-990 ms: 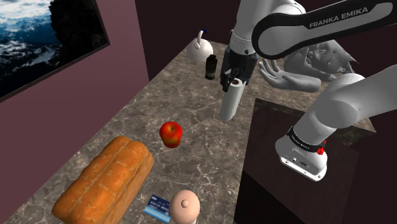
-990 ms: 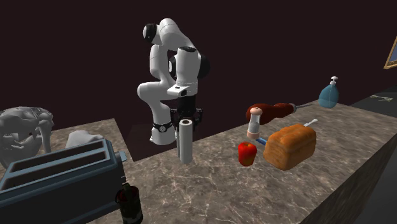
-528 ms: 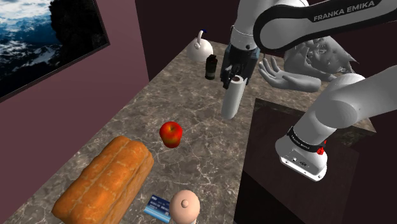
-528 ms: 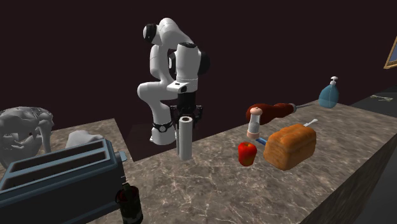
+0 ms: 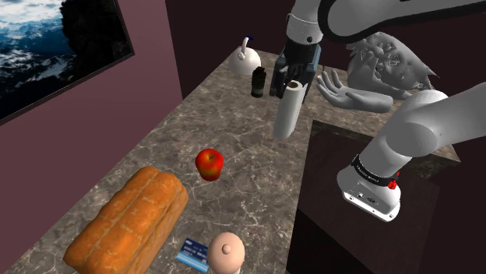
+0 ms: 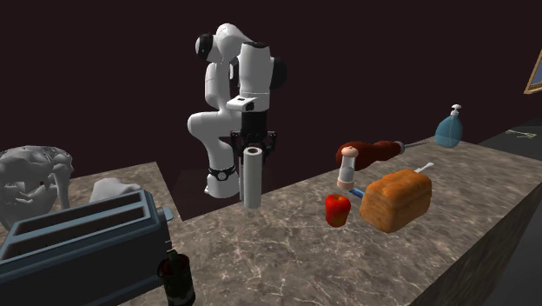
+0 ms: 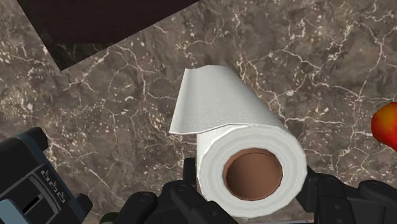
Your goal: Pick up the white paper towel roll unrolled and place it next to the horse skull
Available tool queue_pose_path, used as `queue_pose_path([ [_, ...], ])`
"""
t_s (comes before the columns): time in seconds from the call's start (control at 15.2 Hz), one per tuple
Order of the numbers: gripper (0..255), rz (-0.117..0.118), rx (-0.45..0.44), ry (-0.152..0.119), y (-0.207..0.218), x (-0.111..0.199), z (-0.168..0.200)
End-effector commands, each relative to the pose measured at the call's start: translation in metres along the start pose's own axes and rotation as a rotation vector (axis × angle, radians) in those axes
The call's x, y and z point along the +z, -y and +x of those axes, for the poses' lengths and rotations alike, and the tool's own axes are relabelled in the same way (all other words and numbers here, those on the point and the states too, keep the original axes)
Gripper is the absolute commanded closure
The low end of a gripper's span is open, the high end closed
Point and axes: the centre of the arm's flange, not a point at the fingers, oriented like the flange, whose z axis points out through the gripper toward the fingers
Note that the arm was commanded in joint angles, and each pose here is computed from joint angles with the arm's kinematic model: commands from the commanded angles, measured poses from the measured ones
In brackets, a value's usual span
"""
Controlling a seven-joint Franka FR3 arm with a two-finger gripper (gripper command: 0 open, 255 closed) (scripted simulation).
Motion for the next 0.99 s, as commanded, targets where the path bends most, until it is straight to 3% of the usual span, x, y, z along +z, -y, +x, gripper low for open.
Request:
queue_pose_path([
  [0.0,255,0.000,0.000,0.001,0.000,-0.011,0.001],
  [0.92,255,0.000,0.000,0.001,-0.004,-0.084,0.005],
])
